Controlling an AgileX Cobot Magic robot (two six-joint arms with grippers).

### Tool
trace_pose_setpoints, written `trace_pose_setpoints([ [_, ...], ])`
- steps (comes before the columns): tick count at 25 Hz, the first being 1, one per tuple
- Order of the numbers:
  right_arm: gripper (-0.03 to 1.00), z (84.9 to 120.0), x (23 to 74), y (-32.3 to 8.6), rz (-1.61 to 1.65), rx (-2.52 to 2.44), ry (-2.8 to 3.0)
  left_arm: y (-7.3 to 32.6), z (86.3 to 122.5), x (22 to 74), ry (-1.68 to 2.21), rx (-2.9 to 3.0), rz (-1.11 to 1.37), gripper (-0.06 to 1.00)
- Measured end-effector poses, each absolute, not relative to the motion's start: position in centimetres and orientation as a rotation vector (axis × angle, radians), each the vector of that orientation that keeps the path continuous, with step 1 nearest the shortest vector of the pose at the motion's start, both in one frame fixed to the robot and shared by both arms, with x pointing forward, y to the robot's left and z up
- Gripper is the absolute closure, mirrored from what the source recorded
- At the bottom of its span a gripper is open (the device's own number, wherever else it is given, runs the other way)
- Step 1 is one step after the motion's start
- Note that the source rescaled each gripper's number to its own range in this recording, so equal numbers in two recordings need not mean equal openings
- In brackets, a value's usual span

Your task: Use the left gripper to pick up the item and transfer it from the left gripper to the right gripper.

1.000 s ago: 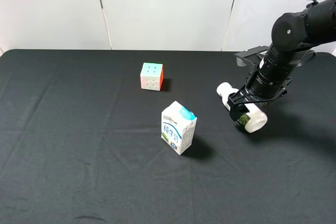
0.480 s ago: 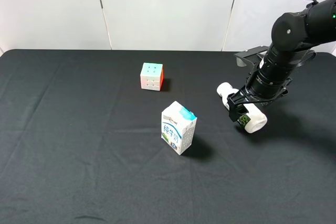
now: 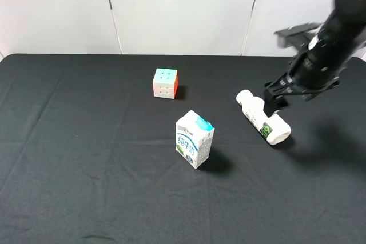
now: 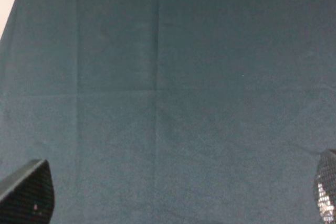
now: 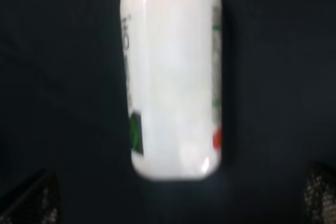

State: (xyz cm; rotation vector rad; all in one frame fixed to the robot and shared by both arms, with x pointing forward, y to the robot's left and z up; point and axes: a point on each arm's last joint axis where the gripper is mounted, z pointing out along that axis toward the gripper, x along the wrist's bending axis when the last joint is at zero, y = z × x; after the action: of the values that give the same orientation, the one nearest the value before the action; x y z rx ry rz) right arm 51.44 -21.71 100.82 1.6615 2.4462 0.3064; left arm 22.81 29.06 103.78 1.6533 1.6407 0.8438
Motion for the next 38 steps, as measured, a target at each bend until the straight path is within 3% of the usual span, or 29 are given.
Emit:
trace_pose_setpoints([
  [8,-0.03,108.0,45.4,-23.5,0.413,1.700,2.345,29.1,103.8,22.8,1.641,1.653,0.844,-0.04],
  [13,-0.03,110.7,41.0,-24.8,0.482,1.728,2.276,29.1,103.8,22.8,1.641,1.653,0.844,-0.04],
  [26,-0.03,107.6,29.4,-28.2,0.774,1.615,2.076,29.1,103.8,22.8,1.641,1.653,0.844,-0.04],
  [32,-0.03,105.4,26.6,-29.1,0.960,1.503,1.932,29.1,103.8,22.8,1.641,1.653,0.844,-0.04],
  [38,-0.03,105.5,25.2,-29.5,1.068,1.429,1.836,29.1,103.8,22.8,1.641,1.653,0.844,-0.04],
])
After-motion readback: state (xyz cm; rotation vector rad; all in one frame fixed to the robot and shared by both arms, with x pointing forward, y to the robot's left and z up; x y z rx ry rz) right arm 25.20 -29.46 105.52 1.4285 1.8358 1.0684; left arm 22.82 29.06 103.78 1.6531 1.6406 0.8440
